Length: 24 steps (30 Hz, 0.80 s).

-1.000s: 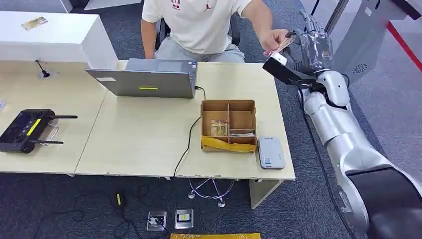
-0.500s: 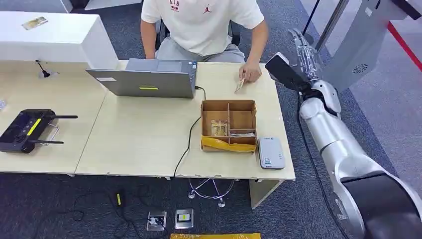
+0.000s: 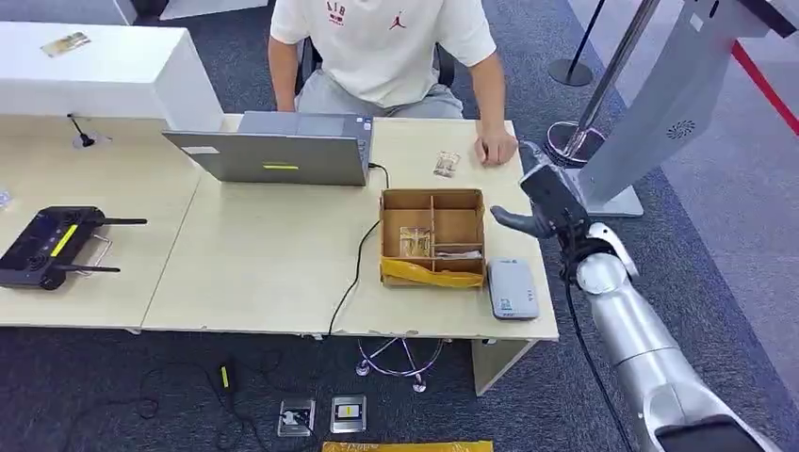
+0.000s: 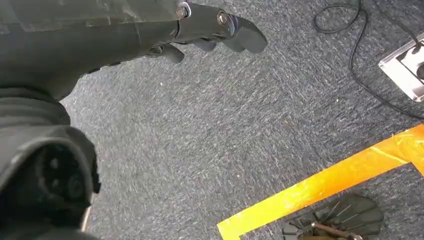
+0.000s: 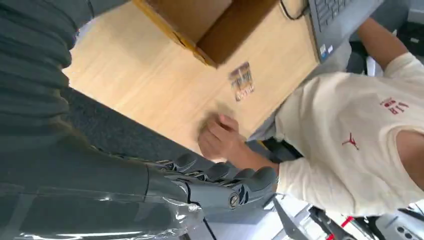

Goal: Pass the card to the sensor for recognition and then transmit it.

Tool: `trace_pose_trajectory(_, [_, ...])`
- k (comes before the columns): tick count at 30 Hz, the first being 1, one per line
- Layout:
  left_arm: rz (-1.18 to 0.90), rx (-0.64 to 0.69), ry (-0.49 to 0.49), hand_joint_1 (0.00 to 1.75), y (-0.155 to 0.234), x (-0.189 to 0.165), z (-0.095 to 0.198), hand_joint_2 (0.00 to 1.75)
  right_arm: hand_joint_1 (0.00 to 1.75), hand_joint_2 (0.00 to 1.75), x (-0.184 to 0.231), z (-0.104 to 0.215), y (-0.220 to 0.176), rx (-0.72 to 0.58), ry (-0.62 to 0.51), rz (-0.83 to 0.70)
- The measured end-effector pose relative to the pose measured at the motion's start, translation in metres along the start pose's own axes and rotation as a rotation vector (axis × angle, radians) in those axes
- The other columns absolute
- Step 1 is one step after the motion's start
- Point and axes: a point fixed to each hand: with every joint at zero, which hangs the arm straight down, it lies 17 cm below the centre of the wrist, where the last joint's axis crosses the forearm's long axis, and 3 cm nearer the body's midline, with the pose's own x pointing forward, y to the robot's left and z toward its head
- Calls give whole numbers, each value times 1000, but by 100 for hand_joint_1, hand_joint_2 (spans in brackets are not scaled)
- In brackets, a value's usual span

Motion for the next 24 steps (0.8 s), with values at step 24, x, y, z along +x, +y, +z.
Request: trace_pose_trajectory(24, [-10,-11,7,0,-2,0,0,0,0,175,-38,70,48,244,96,158])
